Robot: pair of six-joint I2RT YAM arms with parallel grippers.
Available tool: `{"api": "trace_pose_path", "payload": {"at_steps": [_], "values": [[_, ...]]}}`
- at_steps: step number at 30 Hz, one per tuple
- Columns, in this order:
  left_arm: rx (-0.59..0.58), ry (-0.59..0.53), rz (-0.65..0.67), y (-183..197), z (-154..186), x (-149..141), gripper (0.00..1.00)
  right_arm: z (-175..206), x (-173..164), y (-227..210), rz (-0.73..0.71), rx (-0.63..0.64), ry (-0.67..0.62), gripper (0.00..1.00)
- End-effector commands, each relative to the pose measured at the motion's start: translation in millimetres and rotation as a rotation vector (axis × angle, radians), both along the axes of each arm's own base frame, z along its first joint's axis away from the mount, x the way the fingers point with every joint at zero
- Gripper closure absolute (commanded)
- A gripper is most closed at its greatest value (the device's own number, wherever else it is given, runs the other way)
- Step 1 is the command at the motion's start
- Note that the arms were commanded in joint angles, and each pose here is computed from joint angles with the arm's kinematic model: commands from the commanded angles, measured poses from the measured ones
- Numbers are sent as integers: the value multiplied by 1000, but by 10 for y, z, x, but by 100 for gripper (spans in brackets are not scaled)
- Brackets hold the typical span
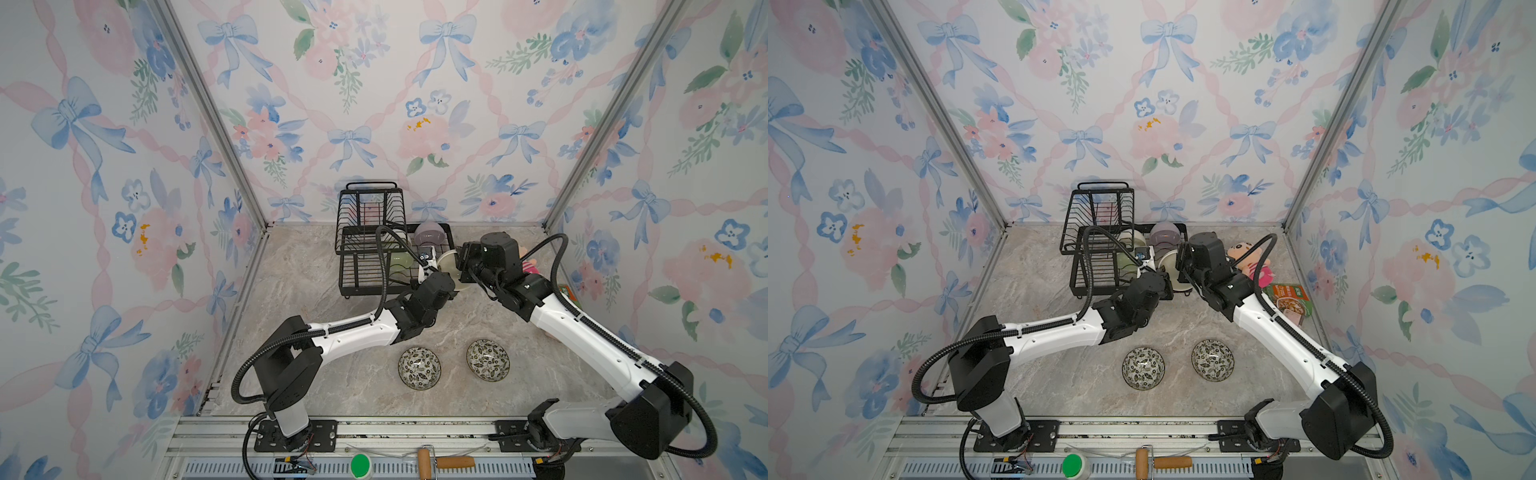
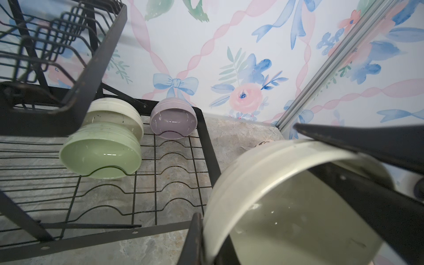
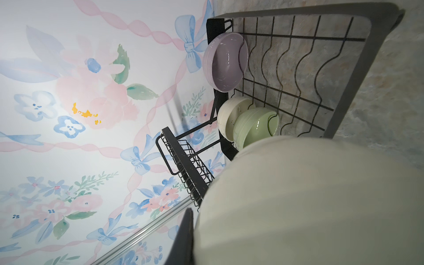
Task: Load bowls into a dish rack
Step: Place the bowl in the dish rack.
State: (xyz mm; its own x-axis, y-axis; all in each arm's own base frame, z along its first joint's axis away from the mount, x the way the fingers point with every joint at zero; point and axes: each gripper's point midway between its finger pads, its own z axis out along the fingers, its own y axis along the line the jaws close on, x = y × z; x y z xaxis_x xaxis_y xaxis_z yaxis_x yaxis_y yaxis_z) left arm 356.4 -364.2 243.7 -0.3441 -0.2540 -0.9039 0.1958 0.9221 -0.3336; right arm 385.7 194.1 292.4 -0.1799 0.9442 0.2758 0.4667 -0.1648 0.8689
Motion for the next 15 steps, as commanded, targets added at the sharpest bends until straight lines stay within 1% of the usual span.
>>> {"api": "trace_pose_path", "payload": {"at_steps": [1,3,6,10,12,15], "values": [[-48,-55,14,110,406,-63,100,199,167,-196,-88,-28,-89,96],[-45,-56,22,138,421,-66,97,197,174,-184,-86,-19,-95,100],[-46,-49,36,187,406,-79,93,234,206,-125,-67,4,-117,100],[-47,-40,53,259,372,-101,79,364,255,-94,-53,2,-167,100],[-46,-31,66,299,348,-112,69,437,288,-93,-52,8,-200,100],[-34,-10,84,382,290,-123,60,504,322,-100,-54,26,-242,100]]}}
